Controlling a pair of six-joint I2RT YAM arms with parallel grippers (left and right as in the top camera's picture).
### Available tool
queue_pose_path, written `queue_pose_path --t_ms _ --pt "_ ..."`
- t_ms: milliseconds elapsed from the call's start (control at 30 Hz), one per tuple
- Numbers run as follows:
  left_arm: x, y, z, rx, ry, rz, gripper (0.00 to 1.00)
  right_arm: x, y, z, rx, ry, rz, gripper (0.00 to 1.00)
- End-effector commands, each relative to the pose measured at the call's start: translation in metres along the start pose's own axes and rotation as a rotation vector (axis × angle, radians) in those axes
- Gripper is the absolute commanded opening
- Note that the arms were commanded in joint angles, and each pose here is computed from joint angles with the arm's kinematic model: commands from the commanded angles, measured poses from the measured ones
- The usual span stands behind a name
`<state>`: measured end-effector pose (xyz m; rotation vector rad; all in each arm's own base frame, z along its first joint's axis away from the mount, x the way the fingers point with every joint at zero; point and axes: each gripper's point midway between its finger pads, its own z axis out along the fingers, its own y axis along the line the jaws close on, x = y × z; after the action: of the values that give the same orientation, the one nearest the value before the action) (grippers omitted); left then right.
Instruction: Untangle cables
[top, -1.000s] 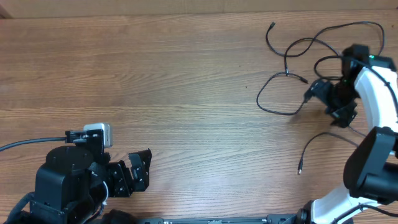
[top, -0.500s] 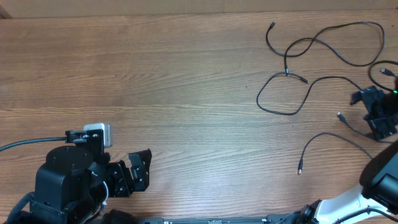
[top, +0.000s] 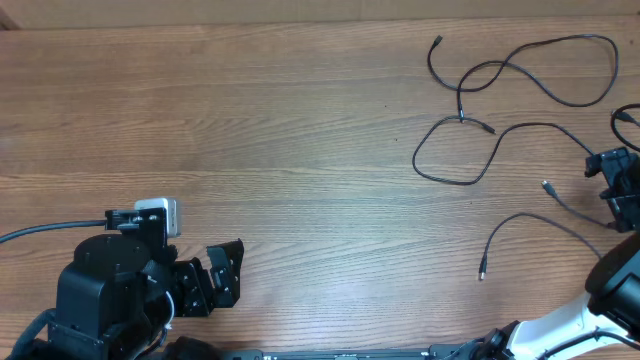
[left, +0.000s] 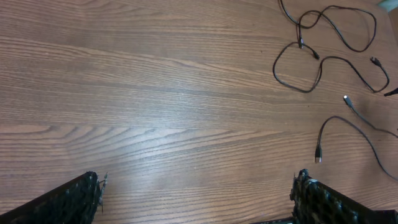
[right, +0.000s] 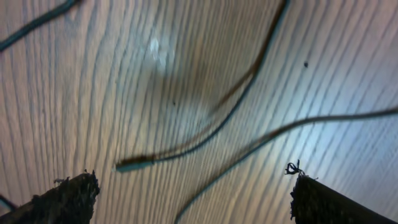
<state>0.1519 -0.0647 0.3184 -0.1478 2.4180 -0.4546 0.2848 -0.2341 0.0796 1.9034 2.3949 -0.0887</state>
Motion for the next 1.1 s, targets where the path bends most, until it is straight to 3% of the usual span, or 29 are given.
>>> queue_pose_path --t_ms 0,200,467,967,1067 --pt "-0.001 0.001 0.0 -0.008 -0.005 0.013 0.99 -0.003 -0.003 0.011 0.03 -0.003 0.011 0.98" --pt "-0.001 0.001 0.0 -0.008 -0.005 0.013 1.0 -0.001 -0.002 0.039 0.064 0.04 0.011 0.94" --pt "-0.001 0.001 0.0 -0.008 -0.005 0.013 0.99 0.005 -0.001 0.061 0.078 0.087 0.01 0.69" --pt "-0.001 0.001 0.0 -0.007 -0.005 0.013 1.0 0.014 -0.009 0.074 0.13 0.132 0.038 0.69" --pt "-0.001 0.001 0.0 -0.008 -0.005 0.013 1.0 0.013 -0.009 0.077 0.128 0.124 0.037 0.65"
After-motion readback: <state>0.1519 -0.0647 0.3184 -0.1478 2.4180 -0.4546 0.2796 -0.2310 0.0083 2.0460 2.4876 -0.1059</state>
